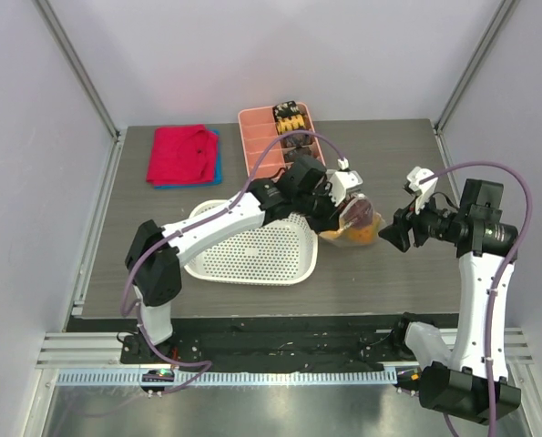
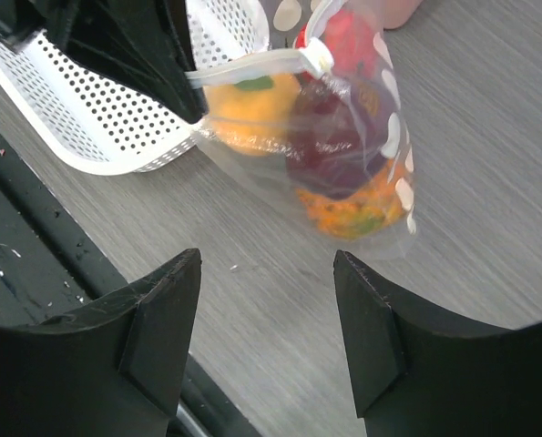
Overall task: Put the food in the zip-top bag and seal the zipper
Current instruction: Zip the zipper food storage bag at the center of the board.
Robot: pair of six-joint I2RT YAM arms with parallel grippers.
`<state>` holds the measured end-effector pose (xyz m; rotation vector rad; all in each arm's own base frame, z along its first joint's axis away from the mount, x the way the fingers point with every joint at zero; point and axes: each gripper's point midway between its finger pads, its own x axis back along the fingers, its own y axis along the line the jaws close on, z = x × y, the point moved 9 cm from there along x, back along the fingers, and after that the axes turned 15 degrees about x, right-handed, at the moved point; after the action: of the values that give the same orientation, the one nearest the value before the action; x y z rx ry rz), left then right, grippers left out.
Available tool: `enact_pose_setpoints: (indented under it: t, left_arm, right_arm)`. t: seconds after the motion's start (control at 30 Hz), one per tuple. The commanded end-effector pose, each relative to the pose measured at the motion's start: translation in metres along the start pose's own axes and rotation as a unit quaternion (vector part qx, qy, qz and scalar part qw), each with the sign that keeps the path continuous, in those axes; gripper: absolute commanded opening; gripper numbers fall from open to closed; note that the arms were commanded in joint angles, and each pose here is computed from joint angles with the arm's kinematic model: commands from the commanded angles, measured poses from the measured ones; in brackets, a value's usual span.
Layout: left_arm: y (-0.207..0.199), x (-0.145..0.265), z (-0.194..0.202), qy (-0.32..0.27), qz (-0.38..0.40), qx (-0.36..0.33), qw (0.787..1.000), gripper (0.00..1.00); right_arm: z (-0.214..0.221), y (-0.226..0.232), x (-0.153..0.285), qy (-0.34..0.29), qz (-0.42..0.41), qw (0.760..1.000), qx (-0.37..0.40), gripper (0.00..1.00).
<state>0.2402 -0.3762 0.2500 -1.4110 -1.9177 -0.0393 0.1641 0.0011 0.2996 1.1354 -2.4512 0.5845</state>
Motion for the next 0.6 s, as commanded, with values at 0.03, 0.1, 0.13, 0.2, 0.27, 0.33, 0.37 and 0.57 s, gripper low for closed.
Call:
enact_pose_setpoints:
  t: [0.03, 0.1, 0.13, 0.2, 0.27, 0.33, 0.37, 0.57]
  left_arm:
    - [-0.026, 0.028, -0.022, -0.054, 0.052, -0.028, 0.997, 0.00]
    - [-0.031, 0.030, -0.020, -0.050, 0.058, -0.035, 0.996, 0.00]
    - [-0.032, 0.029, -0.019, -0.049, 0.058, -0.037, 0.996, 0.00]
    - [-0.033, 0.030, -0.019, -0.048, 0.061, -0.039, 0.996, 0.00]
    - [-0.034, 0.030, -0.020, -0.048, 0.065, -0.041, 0.996, 0.00]
    - [-0.036, 0.030, -0.019, -0.043, 0.071, -0.042, 0.996, 0.00]
    - [-0.037, 0.030, -0.019, -0.044, 0.074, -0.044, 0.995, 0.00]
    - [-0.040, 0.030, -0.015, -0.037, 0.077, -0.055, 0.995, 0.00]
  right_arm:
    - [-0.002, -0.016, -0.008, -0.038, 0.000, 0.995, 0.087, 0.66]
    - [-0.002, -0.017, -0.011, -0.052, -0.008, 0.993, 0.108, 0.66]
    - [-0.001, -0.019, -0.014, -0.060, -0.007, 0.990, 0.126, 0.66]
    - [-0.001, -0.018, -0.016, -0.078, -0.009, 0.986, 0.144, 0.66]
    - [0.001, -0.020, -0.020, -0.088, -0.007, 0.984, 0.155, 0.65]
    - [0.001, -0.020, -0.023, -0.102, -0.013, 0.982, 0.158, 0.65]
    - [0.002, -0.021, -0.025, -0.104, -0.015, 0.982, 0.156, 0.64]
    - [0.010, -0.025, -0.034, -0.106, -0.031, 0.985, 0.132, 0.58]
